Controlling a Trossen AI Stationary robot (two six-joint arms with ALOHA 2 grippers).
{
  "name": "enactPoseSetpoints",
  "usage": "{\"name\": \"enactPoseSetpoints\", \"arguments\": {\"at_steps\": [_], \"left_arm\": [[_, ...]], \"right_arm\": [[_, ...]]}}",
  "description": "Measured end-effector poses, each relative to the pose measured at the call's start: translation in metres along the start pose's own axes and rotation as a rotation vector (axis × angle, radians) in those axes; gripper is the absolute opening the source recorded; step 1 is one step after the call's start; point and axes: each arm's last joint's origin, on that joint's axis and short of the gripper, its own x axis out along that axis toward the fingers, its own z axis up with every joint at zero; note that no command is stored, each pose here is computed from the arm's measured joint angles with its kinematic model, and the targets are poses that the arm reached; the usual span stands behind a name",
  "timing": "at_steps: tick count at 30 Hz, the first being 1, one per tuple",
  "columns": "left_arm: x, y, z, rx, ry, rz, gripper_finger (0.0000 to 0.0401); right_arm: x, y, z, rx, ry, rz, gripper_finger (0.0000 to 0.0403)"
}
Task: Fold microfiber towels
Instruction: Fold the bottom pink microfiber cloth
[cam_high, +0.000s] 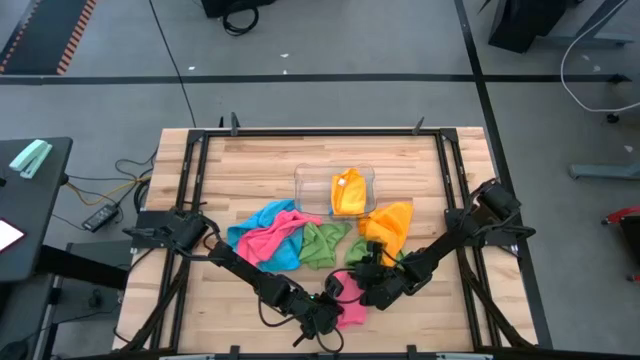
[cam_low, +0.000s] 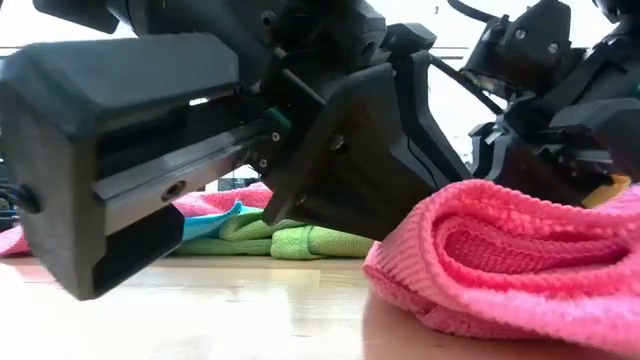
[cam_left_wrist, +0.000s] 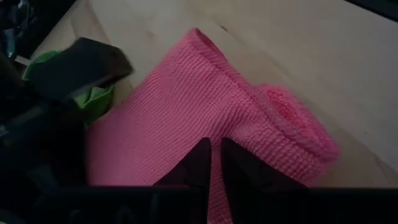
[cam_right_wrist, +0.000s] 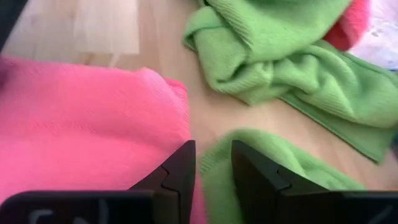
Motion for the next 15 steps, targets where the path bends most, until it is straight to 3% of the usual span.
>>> {"name": "enactPoseSetpoints", "arguments": {"at_steps": [8, 15], "left_arm": [[-0.007, 0.006, 0.008, -0.009, -0.038, 0.013, 0.0053], [-0.025, 0.018, 0.020, 0.008, -0.056, 0.030, 0.0058]], "right_arm": [[-0.043, 0.002, 0.024, -0.013, -0.113, 0.093, 0.0112], [-0.066, 0.028, 0.004, -0.207, -0.072, 0.279, 0.0113]]}}
